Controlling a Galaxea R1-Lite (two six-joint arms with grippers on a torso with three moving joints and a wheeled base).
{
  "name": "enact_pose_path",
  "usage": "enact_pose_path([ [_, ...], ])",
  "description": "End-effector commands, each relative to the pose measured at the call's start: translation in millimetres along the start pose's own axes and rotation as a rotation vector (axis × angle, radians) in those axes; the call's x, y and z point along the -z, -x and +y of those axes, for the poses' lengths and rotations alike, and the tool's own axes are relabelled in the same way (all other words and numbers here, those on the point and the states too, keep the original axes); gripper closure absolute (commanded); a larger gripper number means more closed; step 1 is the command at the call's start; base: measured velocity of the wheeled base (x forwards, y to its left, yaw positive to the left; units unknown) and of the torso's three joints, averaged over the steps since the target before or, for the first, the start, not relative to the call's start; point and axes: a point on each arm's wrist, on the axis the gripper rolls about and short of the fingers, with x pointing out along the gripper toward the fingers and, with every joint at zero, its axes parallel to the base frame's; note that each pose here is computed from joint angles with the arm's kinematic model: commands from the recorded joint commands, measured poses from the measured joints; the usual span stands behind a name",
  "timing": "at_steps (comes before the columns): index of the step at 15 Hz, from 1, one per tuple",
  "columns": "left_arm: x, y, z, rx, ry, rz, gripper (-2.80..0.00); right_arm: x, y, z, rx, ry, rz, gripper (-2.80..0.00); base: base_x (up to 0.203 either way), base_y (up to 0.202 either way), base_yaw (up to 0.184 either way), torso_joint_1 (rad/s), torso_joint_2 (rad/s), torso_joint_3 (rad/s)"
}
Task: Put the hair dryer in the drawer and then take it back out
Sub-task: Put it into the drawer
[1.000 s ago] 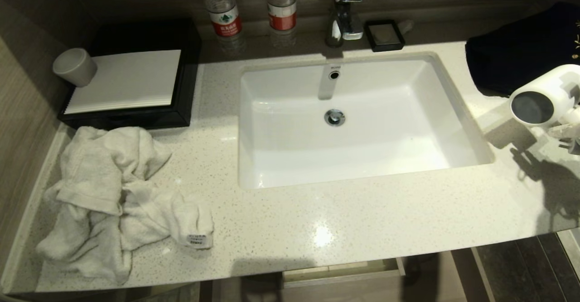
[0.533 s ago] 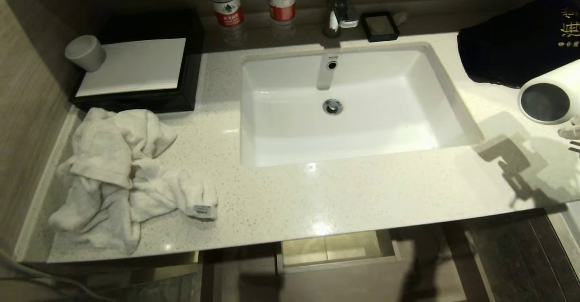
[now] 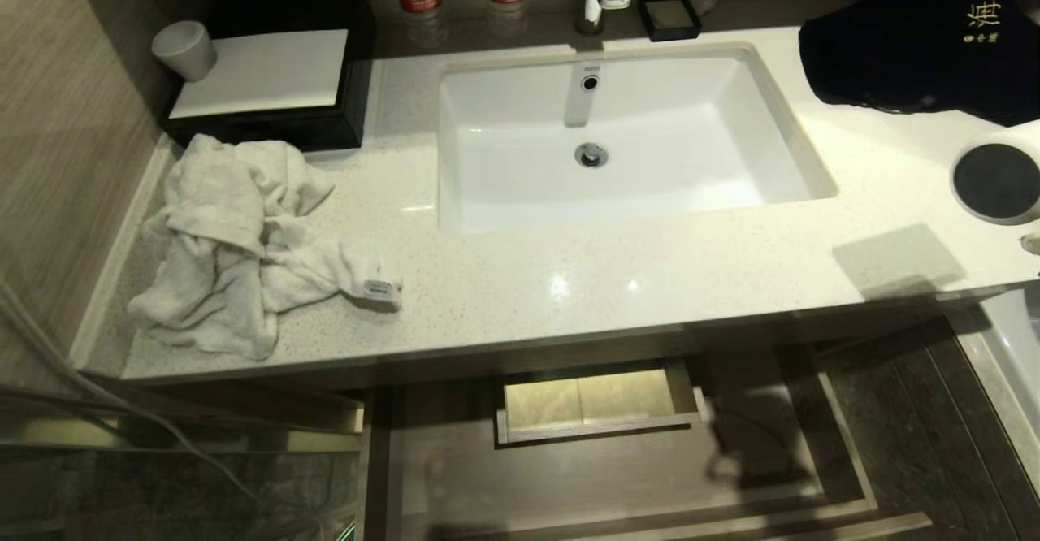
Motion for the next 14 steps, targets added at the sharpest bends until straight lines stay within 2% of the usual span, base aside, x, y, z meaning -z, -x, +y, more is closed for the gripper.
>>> enact_pose_path([
  [1,0,0,0.0,0.000,0.002,-0.001,0.00,12,7,13,-0.010,0.009,-0.007,0.00,0.000,0.000,0.000,-0.297,0.10,-0.186],
  [5,0,0,0.0,0.000,0.001,-0.001,0.00,20,8,19,0.013,0.011,0.006,0.00,0.000,0.000,0.000,-0.279,0.06,-0.213],
  [12,0,0,0.0,0.000,0.000,-0.001,0.00,25,6,20,0.015,-0.035,0.019,0.00,0.000,0.000,0.000,-0.239,-0.01,-0.251],
  [14,0,0,0.0,0.000,0.000,0.001,0.00,28,6,22,0.017,-0.064,0.012,0.00,0.000,0.000,0.000,-0.255,0.21,-0.014],
])
